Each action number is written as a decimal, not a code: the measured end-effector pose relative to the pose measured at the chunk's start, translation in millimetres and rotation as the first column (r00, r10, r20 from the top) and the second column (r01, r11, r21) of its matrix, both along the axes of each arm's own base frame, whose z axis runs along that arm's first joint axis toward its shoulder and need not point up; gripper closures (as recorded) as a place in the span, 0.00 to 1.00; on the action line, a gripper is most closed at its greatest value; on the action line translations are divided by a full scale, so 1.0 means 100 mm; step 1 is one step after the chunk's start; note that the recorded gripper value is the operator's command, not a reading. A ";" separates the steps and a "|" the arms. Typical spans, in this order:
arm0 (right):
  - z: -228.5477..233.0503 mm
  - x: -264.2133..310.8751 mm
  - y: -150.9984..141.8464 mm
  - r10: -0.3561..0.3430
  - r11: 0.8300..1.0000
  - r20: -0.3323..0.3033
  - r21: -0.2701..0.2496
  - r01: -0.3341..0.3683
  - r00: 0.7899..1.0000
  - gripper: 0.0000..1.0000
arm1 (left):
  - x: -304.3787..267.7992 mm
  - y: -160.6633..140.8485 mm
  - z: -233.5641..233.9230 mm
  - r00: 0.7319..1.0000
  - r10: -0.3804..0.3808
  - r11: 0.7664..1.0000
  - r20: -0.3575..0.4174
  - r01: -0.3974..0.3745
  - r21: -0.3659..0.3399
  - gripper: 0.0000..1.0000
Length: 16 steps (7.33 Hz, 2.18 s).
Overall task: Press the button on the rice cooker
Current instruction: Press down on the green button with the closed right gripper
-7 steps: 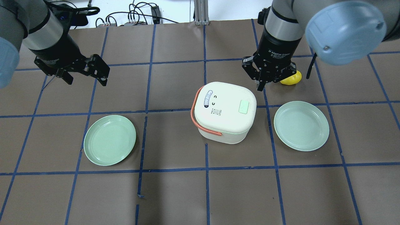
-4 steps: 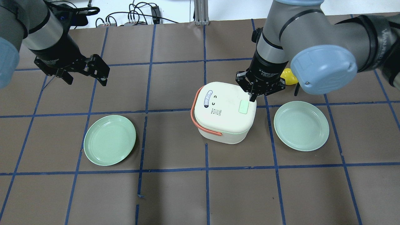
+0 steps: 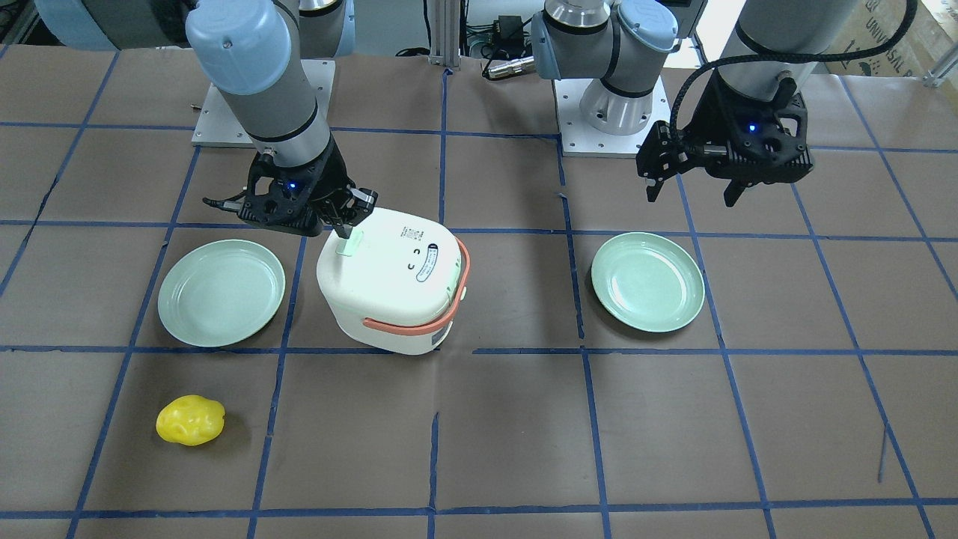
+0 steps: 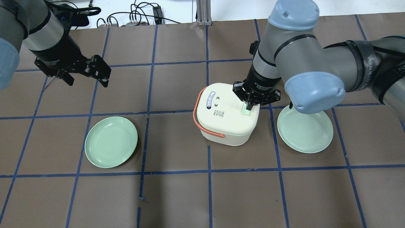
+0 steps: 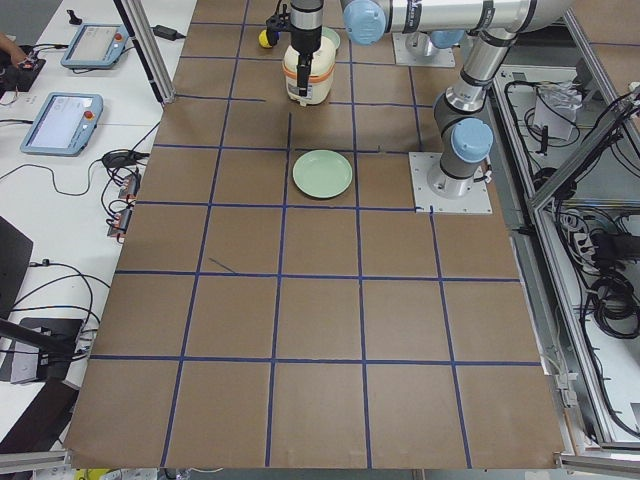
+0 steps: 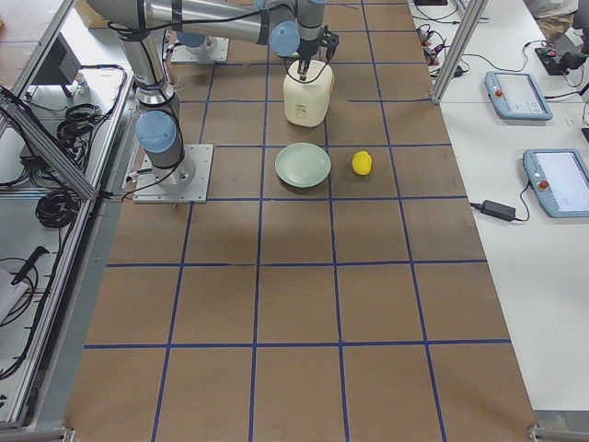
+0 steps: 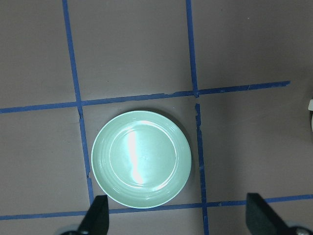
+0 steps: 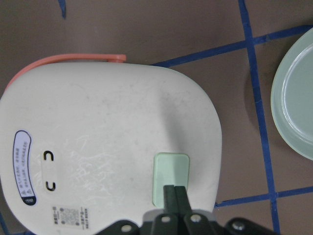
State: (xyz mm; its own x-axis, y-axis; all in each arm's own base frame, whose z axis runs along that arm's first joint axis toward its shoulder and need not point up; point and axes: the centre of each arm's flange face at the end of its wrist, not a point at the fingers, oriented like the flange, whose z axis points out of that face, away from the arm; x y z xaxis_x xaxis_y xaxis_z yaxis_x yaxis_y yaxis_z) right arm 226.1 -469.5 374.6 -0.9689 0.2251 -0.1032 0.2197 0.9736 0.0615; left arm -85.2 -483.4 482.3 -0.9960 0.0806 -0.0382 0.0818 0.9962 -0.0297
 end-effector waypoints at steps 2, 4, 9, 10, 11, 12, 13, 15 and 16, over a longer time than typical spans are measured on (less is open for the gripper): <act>-0.01 0.01 -0.03 -0.001 1.000 0.003 -0.019 0.001 1.000 0.89 | 0.00 0.00 0.00 1.000 0.000 1.000 0.000 0.000 0.000 0.00; -0.03 -0.01 -0.07 -0.005 1.000 0.003 -0.020 0.005 1.000 0.89 | 0.00 0.00 0.00 1.000 0.000 1.000 0.000 0.000 0.000 0.00; -0.09 -0.02 -0.07 -0.008 1.000 0.004 -0.014 0.008 1.000 0.89 | 0.00 0.00 0.00 1.000 0.001 1.000 0.002 -0.001 0.000 0.00; -0.09 -0.01 -0.07 -0.007 1.000 0.007 -0.015 0.007 1.000 0.89 | 0.00 0.00 0.00 1.000 0.000 1.000 0.002 0.000 0.000 0.00; -0.10 0.00 -0.07 -0.006 1.000 0.013 -0.015 0.007 1.000 0.89 | 0.00 0.00 0.00 1.000 0.000 1.000 0.002 0.000 0.000 0.00; -0.12 0.00 -0.08 -0.006 1.000 0.015 -0.012 0.006 1.000 0.89 | 0.00 0.00 0.00 1.000 0.000 1.000 0.002 0.000 0.000 0.00; -0.14 0.00 -0.09 -0.006 1.000 0.015 -0.010 0.006 1.000 0.89 | 0.00 0.00 0.00 1.000 0.000 1.000 0.002 0.000 0.000 0.00; -0.15 0.00 -0.10 -0.006 1.000 0.015 -0.008 0.006 1.000 0.89 | 0.00 0.00 0.00 1.000 0.000 1.000 0.002 0.000 0.000 0.00; -0.15 0.00 -0.10 -0.007 1.000 0.015 -0.008 0.007 1.000 0.89 | 0.00 0.00 0.00 1.000 0.000 1.000 0.002 0.000 0.000 0.00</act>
State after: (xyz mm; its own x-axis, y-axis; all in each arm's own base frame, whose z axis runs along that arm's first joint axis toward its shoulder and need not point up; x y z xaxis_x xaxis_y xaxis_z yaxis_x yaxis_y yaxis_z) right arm 225.9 -479.7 359.3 -0.9656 0.2308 -0.1198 0.2254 0.9726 0.0569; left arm -84.9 -483.4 482.3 -0.9960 0.0802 -0.0400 0.0814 0.9962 -0.0294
